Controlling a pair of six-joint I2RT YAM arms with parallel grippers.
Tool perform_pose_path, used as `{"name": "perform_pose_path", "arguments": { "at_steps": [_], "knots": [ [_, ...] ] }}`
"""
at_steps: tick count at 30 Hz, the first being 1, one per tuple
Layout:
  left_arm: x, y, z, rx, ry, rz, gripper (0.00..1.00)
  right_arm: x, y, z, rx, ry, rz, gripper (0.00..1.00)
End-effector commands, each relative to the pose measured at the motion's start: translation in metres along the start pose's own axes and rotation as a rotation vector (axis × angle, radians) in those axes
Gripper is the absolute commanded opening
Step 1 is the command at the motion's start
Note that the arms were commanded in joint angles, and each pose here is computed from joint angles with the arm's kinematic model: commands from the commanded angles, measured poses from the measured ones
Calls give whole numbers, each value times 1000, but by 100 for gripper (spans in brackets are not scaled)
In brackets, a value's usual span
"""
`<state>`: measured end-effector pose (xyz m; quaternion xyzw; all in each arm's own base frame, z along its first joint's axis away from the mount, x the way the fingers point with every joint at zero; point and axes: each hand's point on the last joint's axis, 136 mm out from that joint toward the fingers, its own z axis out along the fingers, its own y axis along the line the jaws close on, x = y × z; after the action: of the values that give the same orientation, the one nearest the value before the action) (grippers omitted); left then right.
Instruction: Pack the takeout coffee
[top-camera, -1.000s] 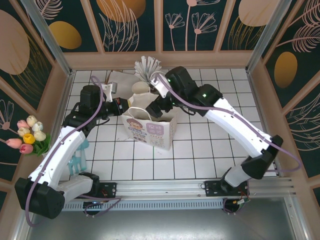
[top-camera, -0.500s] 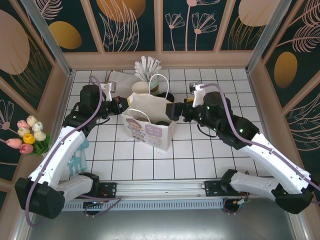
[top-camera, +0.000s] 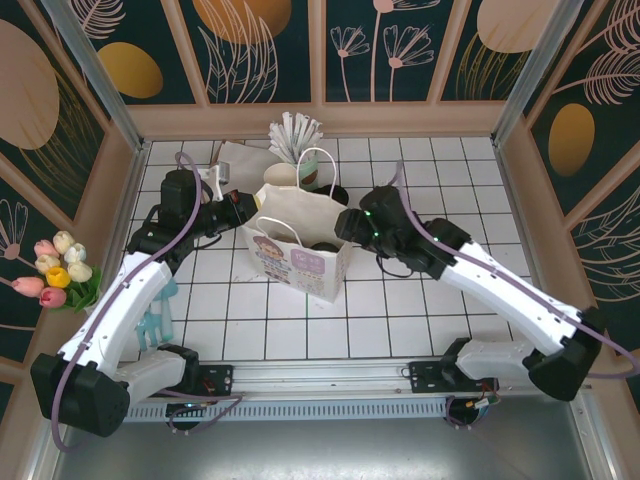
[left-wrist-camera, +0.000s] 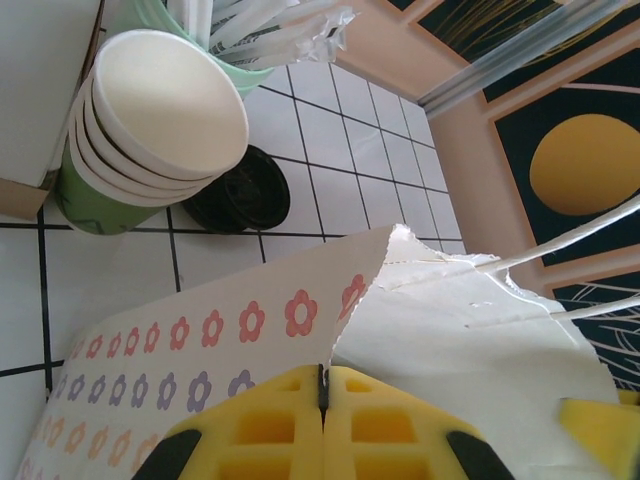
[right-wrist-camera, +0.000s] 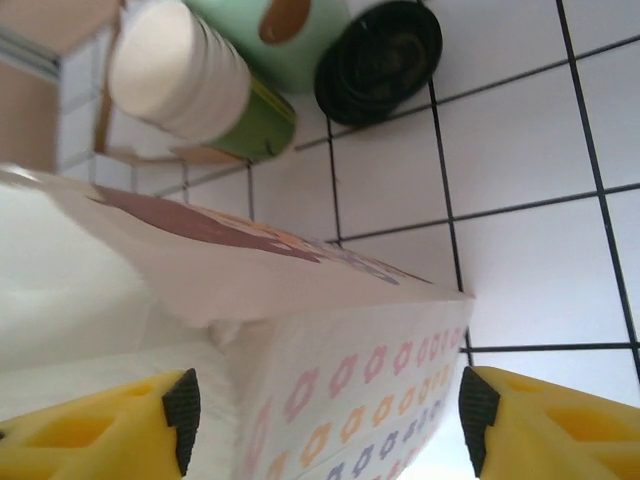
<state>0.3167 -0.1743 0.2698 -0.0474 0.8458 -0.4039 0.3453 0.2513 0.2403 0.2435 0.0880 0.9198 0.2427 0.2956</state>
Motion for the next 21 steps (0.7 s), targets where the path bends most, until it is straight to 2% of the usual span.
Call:
{"name": "perform_pose_path", "arguments": {
  "at_steps": [1,3,5,10,15,17,21],
  "knots": [
    [-1,-3,3,17,-11,-52,0,-9,15,-10,-21,-1,-14,57],
    [-1,2,2,-32,-22,-57,0,-13,18,-9,-9,0,-49,42],
    [-1,2,0,-64,-36,-55,0,-22,21,-11,-11,-7,-79,31],
    [4,-15,7,-15,-28,-75,5,-57,17,-11,-32,-34,-133,11],
    [3,-34,15,70,-45,-111,9,-89,7,-9,-6,-73,-188,3],
    [0,-46,16,126,-52,-117,15,-97,4,-5,-1,-72,-214,2],
    [-4,-51,16,148,-62,-103,24,-106,-4,8,15,-60,-269,2]
  ]
}}
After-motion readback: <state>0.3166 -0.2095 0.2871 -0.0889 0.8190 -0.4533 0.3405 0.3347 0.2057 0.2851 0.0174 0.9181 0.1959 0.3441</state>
